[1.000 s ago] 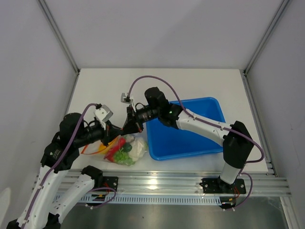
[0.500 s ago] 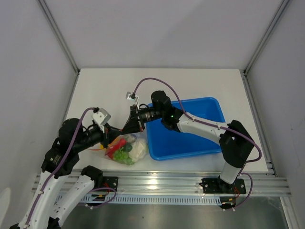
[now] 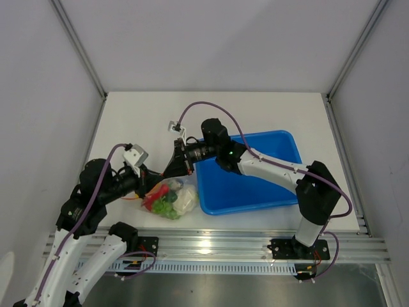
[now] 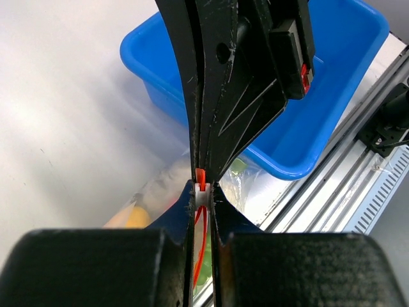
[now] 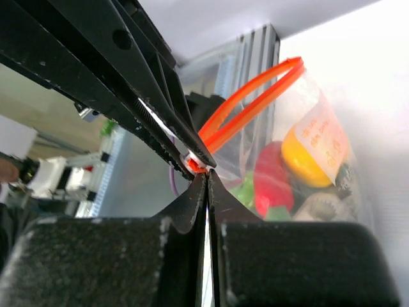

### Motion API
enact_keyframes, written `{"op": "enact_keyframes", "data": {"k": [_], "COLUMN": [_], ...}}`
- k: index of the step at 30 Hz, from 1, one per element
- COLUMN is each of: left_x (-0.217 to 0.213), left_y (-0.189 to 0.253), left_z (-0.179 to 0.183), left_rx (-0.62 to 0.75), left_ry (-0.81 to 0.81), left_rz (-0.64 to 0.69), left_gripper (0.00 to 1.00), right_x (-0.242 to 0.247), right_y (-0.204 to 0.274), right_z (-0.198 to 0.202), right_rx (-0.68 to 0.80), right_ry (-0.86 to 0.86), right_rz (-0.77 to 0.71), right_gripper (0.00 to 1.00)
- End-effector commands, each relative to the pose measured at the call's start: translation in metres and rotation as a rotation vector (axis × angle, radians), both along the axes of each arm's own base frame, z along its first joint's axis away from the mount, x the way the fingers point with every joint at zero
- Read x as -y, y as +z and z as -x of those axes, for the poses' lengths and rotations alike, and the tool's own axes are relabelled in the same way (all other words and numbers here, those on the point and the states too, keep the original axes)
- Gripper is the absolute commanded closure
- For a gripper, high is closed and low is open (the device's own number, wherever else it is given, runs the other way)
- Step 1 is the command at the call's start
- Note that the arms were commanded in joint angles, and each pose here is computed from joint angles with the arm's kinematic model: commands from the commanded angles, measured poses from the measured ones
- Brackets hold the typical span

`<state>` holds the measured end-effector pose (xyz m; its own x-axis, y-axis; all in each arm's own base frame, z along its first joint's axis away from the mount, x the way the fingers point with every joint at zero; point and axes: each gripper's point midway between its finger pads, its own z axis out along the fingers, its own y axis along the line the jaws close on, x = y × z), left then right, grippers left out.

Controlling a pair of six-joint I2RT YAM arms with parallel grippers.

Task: Place the food in the zip-top bag and seal the zipper
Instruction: Zip the zipper food storage bag at the center of the board.

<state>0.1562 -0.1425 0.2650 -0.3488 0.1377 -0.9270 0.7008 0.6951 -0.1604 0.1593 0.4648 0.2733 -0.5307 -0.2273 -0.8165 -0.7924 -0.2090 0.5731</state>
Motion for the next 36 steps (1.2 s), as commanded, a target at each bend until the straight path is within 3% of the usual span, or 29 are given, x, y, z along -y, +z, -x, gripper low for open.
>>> {"op": "enact_keyframes", "data": {"k": [1, 4, 7, 11, 21, 24, 27, 36], "left_x": [0.003, 0.003, 0.004, 0.004, 0.005, 0.006, 0.005, 0.001], "left_y": [0.002, 0.01, 0.016, 0.018, 0.013, 0.014, 0.013, 0.009], "left_z": [0.002, 0.003, 0.005, 0.007, 0.008, 0.01, 0.01, 0.01], "left_rx": [-0.007, 0.018, 0.021, 0.022, 0.007, 0.01, 0.013, 0.013], "left_ry": [-0.011, -0.009, -0.018, -0.022, -0.037, -0.041, -0.04, -0.028], "left_rz": [0.025, 0.04, 0.045, 0.047, 0.041, 0.044, 0.038, 0.022], "left_gripper": [0.99, 0.99, 0.99, 0.99, 0.99, 0.99, 1.0, 0.99], "right_x": [0.0, 0.002, 0.004, 0.002, -0.009, -0.014, -0.018, -0.018], "right_y": [0.019, 0.008, -0.006, -0.014, -0.002, -0.004, -0.007, -0.014], "right_z": [0.01, 0.011, 0.012, 0.015, 0.031, 0.031, 0.032, 0.035], "right_rx": [0.153, 0.18, 0.201, 0.239, 0.233, 0.212, 0.185, 0.172], "right_ry": [0.028, 0.036, 0.033, 0.046, 0.148, 0.175, 0.193, 0.184], "right_rz": [0.001, 0.034, 0.09, 0.127, 0.076, 0.075, 0.072, 0.078], "right_gripper": [1.0, 0.97, 0.75, 0.66, 0.61, 0.65, 0.77, 0.75]}}
